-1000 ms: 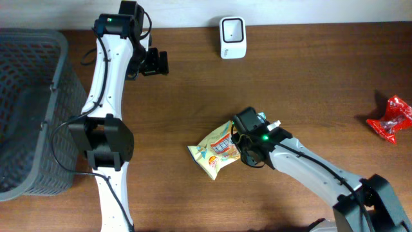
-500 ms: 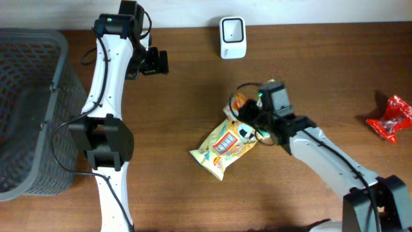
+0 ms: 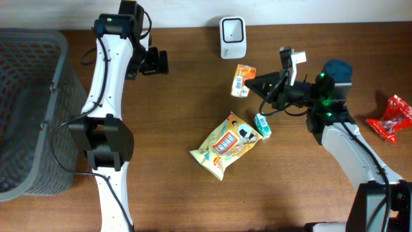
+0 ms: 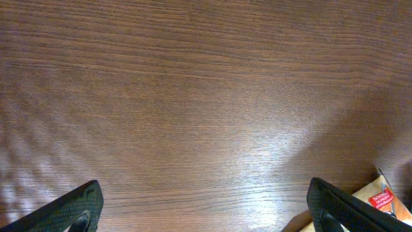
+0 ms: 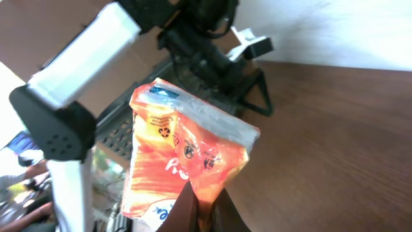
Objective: Scan the item barcode
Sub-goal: 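Hold the orange tissue pack in front of the white scanner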
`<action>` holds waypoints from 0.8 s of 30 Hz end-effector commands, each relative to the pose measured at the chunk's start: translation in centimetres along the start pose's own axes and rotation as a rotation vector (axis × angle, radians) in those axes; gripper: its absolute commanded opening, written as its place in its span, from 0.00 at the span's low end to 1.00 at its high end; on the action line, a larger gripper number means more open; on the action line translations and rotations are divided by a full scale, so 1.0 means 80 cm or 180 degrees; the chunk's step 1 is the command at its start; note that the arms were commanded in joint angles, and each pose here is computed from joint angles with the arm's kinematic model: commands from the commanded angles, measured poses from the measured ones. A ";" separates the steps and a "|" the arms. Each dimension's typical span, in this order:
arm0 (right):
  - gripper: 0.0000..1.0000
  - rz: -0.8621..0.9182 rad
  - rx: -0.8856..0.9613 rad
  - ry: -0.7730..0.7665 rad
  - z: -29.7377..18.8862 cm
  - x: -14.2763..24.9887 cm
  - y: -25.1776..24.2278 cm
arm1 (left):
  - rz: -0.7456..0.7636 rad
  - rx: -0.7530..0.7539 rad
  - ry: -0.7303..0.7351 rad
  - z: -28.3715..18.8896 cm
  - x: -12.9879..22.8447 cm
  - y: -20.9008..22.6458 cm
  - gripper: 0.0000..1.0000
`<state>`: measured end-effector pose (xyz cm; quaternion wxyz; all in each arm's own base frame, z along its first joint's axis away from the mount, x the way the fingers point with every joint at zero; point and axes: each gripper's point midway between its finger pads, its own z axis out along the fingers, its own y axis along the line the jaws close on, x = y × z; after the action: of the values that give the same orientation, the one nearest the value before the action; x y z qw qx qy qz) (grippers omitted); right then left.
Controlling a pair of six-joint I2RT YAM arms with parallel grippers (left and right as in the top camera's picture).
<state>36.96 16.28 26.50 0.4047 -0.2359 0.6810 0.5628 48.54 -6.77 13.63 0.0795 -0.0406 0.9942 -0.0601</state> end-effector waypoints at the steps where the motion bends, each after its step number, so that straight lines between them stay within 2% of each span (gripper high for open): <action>1: 0.04 -0.0028 -0.0260 0.0098 -0.005 -0.002 0.024 | 0.0033 -0.0008 -0.0074 -0.011 -0.003 0.000 0.99; 5: 0.04 -0.0023 -0.0244 0.0090 -0.005 -0.002 0.023 | 0.0033 -0.0008 -0.0076 -0.011 -0.003 0.000 0.99; 9: 0.04 0.0619 0.0370 -0.0296 -0.006 -0.025 -0.021 | 0.0033 -0.0009 -0.0076 -0.011 -0.003 0.000 0.99; 11: 0.04 0.1034 0.1083 -0.0619 -0.017 -0.026 -0.074 | 0.0033 -0.0008 -0.0074 -0.011 -0.003 0.000 0.99; 13: 0.04 0.1279 0.2038 -0.0695 -0.032 0.004 -0.131 | 0.0033 -0.0009 -0.0076 -0.011 -0.003 0.000 0.99; 14: 0.04 0.1182 0.2596 -0.0603 -0.039 0.019 -0.151 | 0.0033 -0.0009 -0.0075 -0.011 -0.003 0.000 0.99; 15: 0.04 0.1097 0.2909 -0.0506 -0.044 0.023 -0.158 | 0.0033 -0.0008 -0.0074 -0.011 -0.003 0.000 0.99; 17: 0.04 0.0707 0.3624 -0.0286 -0.056 0.009 -0.158 | 0.0033 -0.0008 -0.0074 -0.011 -0.003 0.000 0.99; 19: 0.04 0.0056 0.3959 -0.0239 -0.044 -0.035 -0.135 | 0.0033 -0.0009 -0.0075 -0.011 -0.003 0.000 0.99; 22: 0.04 -0.0524 0.4428 -0.0442 -0.043 -0.076 -0.126 | 0.0033 -0.0008 -0.0074 -0.011 -0.003 0.000 0.99; 24: 0.04 -0.1251 0.4420 -0.0131 -0.017 -0.085 -0.142 | 0.0033 -0.0008 -0.0074 -0.011 -0.003 0.000 0.99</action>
<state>47.41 12.55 26.60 0.5543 0.0406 0.8289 0.0632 48.54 -6.77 13.63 0.0795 -0.0406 0.9942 -0.0601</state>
